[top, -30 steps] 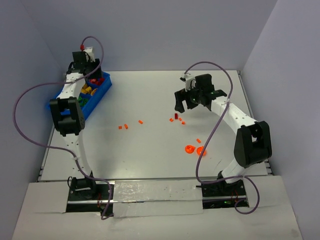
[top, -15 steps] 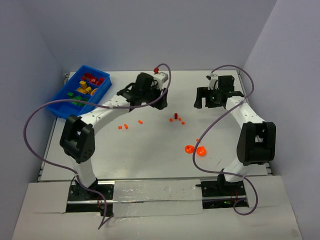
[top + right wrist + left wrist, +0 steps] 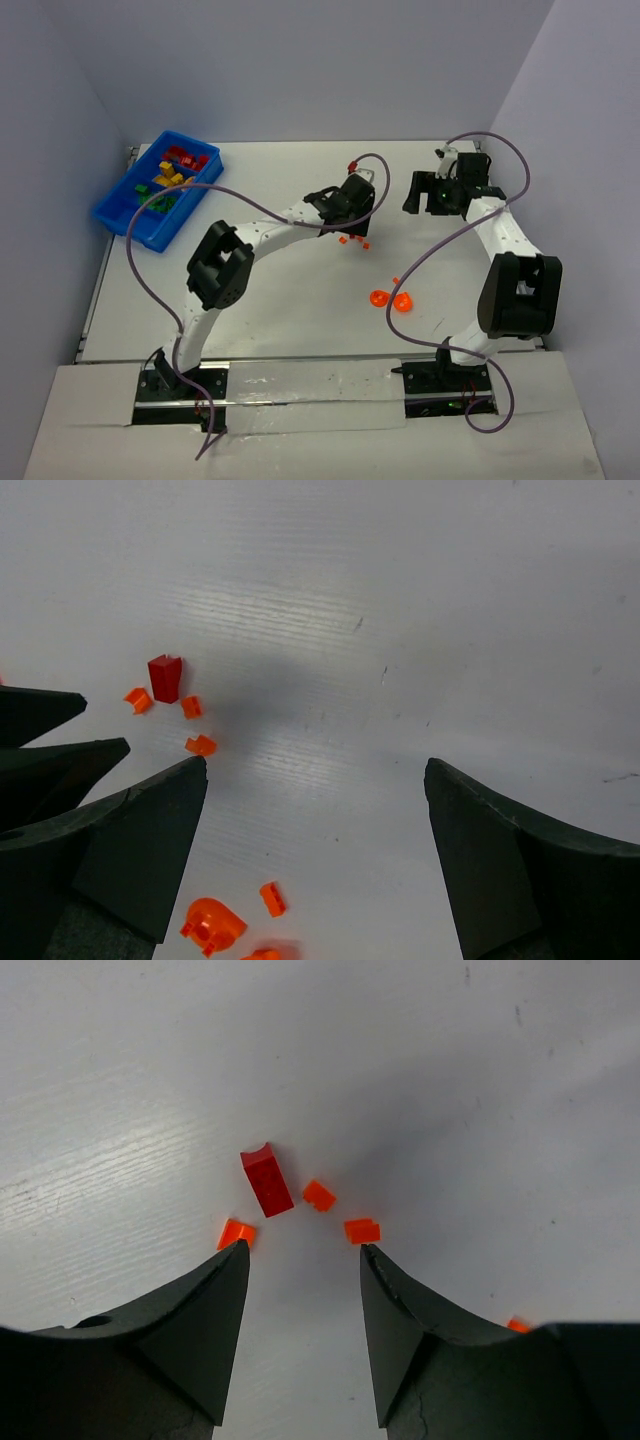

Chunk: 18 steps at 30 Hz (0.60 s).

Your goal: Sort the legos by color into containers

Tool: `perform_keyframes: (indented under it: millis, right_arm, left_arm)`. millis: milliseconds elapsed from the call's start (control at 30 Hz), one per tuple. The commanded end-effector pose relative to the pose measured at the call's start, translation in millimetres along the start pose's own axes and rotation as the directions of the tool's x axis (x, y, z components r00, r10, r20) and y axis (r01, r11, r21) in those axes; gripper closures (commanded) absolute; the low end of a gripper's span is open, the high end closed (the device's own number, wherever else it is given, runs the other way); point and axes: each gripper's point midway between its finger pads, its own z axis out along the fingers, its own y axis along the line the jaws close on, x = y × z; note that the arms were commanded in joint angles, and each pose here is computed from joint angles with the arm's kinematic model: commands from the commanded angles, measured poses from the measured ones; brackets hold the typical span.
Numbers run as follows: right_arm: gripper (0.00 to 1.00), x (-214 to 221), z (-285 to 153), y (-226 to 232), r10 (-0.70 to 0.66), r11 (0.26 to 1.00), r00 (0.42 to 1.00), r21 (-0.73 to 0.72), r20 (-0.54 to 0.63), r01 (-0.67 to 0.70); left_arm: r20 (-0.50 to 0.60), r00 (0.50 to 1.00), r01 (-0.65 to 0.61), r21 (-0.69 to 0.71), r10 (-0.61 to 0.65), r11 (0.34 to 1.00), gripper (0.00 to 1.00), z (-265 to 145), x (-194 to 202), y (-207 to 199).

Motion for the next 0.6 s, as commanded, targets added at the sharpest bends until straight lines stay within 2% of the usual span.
perform_keyframes:
  millis: [0, 267, 567]
  right_arm:
    - [0.04, -16.2, -13.9, 3.2, 0.003, 1.0, 0.998, -0.018, 0.067, -0.002]
    - [0.04, -16.2, -12.6, 5.3, 0.009, 0.999, 0.998, -0.034, 0.066, -0.007]
    - [0.04, -12.6, -12.6, 4.8, 0.006, 0.999, 0.998, -0.032, 0.064, -0.004]
  left_arm:
    - [0.072, 0.997, 0.046, -0.117, -0.037, 0.992, 0.47, 5.8, -19.9, 16.5]
    - [0.049, 0.999, 0.024, -0.156, -0.016, 0.987, 0.47, 26.1, -8.2, 22.9]
    - [0.041, 0.998, 0.041, -0.096, -0.037, 0.995, 0.46, 36.6, -12.2, 13.4]
